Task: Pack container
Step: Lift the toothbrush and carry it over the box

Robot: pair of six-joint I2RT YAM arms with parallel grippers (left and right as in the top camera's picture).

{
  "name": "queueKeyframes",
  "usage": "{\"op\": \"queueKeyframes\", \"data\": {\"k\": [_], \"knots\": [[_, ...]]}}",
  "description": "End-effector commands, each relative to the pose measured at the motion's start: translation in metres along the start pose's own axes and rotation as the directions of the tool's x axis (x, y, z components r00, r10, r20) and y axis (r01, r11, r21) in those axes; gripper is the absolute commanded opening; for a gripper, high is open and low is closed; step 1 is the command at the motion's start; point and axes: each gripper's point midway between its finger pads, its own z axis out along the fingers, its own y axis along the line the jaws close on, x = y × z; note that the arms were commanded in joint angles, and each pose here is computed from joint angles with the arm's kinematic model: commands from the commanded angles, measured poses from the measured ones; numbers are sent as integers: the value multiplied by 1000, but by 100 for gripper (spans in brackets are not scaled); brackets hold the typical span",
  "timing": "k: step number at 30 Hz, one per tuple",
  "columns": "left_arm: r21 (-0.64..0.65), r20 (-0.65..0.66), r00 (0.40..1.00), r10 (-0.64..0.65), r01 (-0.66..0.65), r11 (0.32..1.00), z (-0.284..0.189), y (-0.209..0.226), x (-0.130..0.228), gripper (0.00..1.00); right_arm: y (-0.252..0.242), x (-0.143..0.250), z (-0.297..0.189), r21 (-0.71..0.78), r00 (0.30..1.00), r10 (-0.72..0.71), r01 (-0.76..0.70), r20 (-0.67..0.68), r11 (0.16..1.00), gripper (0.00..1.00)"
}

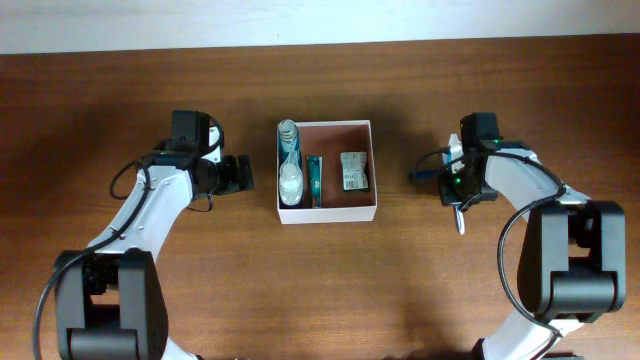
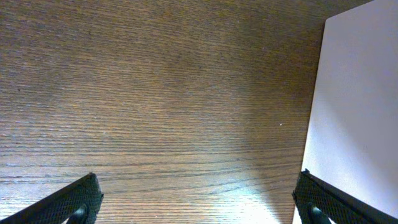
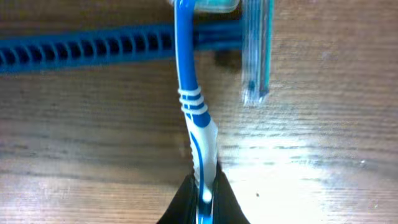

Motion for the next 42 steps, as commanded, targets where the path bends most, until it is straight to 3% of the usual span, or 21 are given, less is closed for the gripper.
{"op": "queueKeyframes", "data": {"k": [1,8,13,22,27,36,42], "knots": [[-3,10,1000,-4,4,1000,-2,1,-3,99,10,-12,-21,-47,999,3,-1,42,999,4],[-3,10,1000,-4,4,1000,-2,1,-3,99,23,-43,-88,-129,973,5,26,232,991,4],[-3,10,1000,-4,4,1000,-2,1,-3,99,44,-44,-139,-191,939,-11,81,344,978,4],[-3,10,1000,-4,4,1000,-2,1,-3,99,127,-32,-222,-317,859,0,190,513,929,4],[-3,10,1000,-4,4,1000,-2,1,-3,99,176,-33,-214,-372,865,-20,237,501,897,4],[-3,10,1000,-4,4,1000,-2,1,-3,99,258,-47,-145,-399,873,-131,342,470,851,4],[-3,10,1000,-4,4,1000,-2,1,-3,99,264,-52,-115,-388,885,-144,334,443,859,4]]}}
